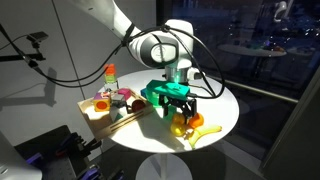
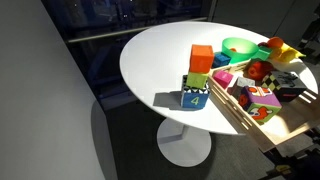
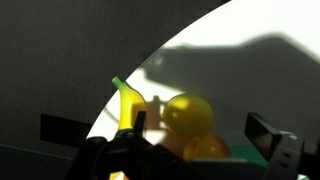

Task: Put the toy lemon in the bowl

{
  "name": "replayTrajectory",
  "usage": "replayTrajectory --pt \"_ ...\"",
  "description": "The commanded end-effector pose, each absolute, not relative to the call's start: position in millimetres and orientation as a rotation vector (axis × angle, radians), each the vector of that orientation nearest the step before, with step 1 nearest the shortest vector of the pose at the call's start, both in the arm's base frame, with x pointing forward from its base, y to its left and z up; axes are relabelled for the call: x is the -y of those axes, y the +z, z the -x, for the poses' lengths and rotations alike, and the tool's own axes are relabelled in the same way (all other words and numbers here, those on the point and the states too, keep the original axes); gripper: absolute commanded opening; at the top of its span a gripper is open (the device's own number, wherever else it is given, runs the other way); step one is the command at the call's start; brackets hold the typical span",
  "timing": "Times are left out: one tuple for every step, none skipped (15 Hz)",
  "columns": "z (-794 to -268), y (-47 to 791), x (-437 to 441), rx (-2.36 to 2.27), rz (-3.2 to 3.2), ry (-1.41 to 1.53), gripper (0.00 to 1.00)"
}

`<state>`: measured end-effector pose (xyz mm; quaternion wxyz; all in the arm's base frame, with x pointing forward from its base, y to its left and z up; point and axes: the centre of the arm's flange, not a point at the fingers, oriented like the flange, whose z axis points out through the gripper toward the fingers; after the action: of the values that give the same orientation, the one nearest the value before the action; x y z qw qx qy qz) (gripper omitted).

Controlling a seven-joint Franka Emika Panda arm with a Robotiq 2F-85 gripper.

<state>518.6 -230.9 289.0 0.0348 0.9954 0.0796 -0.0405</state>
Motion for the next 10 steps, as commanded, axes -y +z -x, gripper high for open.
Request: replayTrajectory --pt "-530 280 237 -0.319 -3.061 -0.088 1.0" --pt "-531 277 236 -0.332 -3.059 -0.08 1.0" --pt "-533 274 234 -0.35 -3.055 -0.073 1.0" --pt "-535 271 232 -0.365 -3.052 -0.07 1.0" --pt "-536 269 231 -0.375 -3.05 -0.065 1.0" --pt "-538 266 229 -0.382 -3.048 -0.064 1.0" --pt "-539 264 229 -0.385 -3.046 -0.065 1.0" --pt "-540 262 228 -0.389 -3.044 -0.067 1.0" --pt "-541 259 229 -0.388 -3.042 -0.068 1.0" --pt "-541 257 229 -0.387 -3.04 -0.072 1.0"
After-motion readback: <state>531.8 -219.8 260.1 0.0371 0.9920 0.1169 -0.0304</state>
